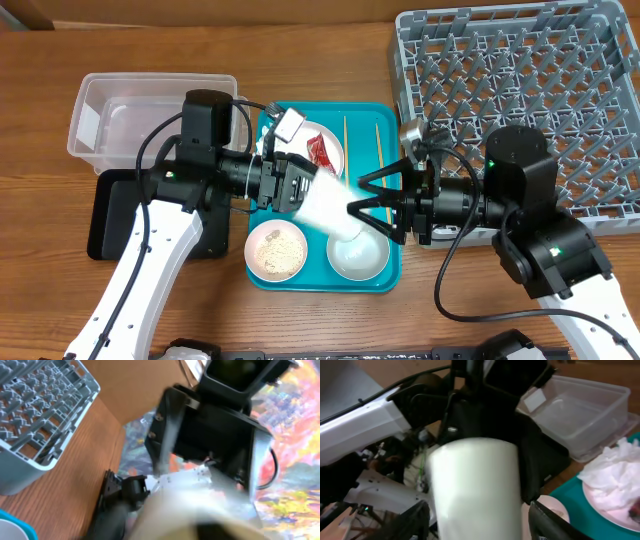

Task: Sort waste into correct bins and load items into the dishwasher

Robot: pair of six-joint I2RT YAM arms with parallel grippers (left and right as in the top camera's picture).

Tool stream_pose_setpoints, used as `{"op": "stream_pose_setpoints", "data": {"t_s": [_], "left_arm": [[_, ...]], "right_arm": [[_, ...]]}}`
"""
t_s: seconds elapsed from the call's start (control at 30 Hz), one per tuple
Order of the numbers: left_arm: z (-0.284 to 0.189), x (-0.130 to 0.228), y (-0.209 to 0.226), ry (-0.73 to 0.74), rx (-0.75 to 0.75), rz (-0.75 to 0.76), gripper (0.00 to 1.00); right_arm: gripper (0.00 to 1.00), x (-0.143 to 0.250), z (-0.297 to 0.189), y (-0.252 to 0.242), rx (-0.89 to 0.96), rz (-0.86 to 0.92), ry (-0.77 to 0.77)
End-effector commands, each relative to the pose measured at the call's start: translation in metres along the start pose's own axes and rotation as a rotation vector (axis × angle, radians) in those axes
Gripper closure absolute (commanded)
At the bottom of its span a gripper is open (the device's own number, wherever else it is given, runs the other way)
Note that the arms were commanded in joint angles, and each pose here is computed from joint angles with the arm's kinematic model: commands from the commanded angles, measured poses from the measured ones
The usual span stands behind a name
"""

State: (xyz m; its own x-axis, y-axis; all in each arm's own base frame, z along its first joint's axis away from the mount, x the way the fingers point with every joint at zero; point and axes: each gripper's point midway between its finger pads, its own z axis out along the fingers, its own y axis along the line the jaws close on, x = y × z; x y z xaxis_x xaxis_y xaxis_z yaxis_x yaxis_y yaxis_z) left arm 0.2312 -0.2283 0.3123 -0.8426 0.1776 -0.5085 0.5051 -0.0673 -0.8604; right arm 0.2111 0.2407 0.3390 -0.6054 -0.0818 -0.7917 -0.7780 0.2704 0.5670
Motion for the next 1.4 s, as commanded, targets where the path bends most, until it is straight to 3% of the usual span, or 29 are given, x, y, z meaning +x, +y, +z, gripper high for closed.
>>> {"op": "stream_pose_setpoints", "data": {"t_s": [0.0, 0.27, 0.37, 0.47, 0.5, 0.53, 0.7, 0.73, 0.77, 0.9, 1.03, 1.17, 1.3, 1.37], "left_arm": [[0.000, -0.001, -0.009, 0.010, 0.040, 0.027, 0.01], [0.000, -0.003, -0.002, -0.003, -0.004, 0.038, 0.01], [-0.001, -0.005, 0.005, -0.014, -0.047, 0.038, 0.03], [0.000, -0.007, 0.016, -0.027, -0.109, 0.032, 0.03], [0.000, -0.008, 0.018, -0.029, -0.120, 0.031, 0.05], [0.000, -0.008, 0.020, -0.030, -0.133, 0.031, 0.14], [-0.002, -0.006, 0.036, -0.043, -0.220, -0.008, 0.33], [-0.005, -0.002, 0.046, -0.044, -0.280, -0.037, 0.40], [-0.007, 0.002, 0.053, -0.041, -0.317, -0.052, 0.40], [-0.014, 0.023, 0.080, -0.001, -0.493, -0.129, 0.39], [-0.020, 0.060, 0.113, 0.120, -0.771, -0.195, 0.35], [-0.013, 0.088, 0.133, 0.260, -1.044, -0.124, 0.21], [-0.013, 0.095, 0.150, 0.301, -1.351, 0.021, 0.20], [0.003, 0.098, 0.155, 0.337, -1.357, 0.079, 0.21]], "right_arm": [[0.46, -0.014, -0.010, -0.014, 0.095, -0.012, -0.052], [0.50, -0.021, -0.068, -0.054, 0.302, 0.090, -0.159], [0.46, -0.005, -0.068, -0.060, 0.320, 0.110, -0.105], [0.34, 0.005, -0.069, -0.066, 0.357, 0.150, -0.079], [0.30, 0.006, -0.070, -0.067, 0.365, 0.157, -0.076], [0.28, 0.008, -0.070, -0.068, 0.368, 0.163, -0.072], [0.24, 0.008, -0.070, -0.068, 0.369, 0.166, -0.071], [0.24, 0.008, -0.070, -0.068, 0.369, 0.166, -0.071], [0.23, 0.008, -0.070, -0.068, 0.369, 0.166, -0.071], [0.20, 0.008, -0.070, -0.069, 0.376, 0.166, -0.072], [0.18, 0.008, -0.072, -0.073, 0.403, 0.166, -0.075], [0.14, 0.008, -0.072, -0.073, 0.403, 0.167, -0.075], [0.13, 0.009, -0.072, -0.073, 0.403, 0.168, -0.074], [0.12, 0.009, -0.072, -0.073, 0.403, 0.171, -0.073]]}}
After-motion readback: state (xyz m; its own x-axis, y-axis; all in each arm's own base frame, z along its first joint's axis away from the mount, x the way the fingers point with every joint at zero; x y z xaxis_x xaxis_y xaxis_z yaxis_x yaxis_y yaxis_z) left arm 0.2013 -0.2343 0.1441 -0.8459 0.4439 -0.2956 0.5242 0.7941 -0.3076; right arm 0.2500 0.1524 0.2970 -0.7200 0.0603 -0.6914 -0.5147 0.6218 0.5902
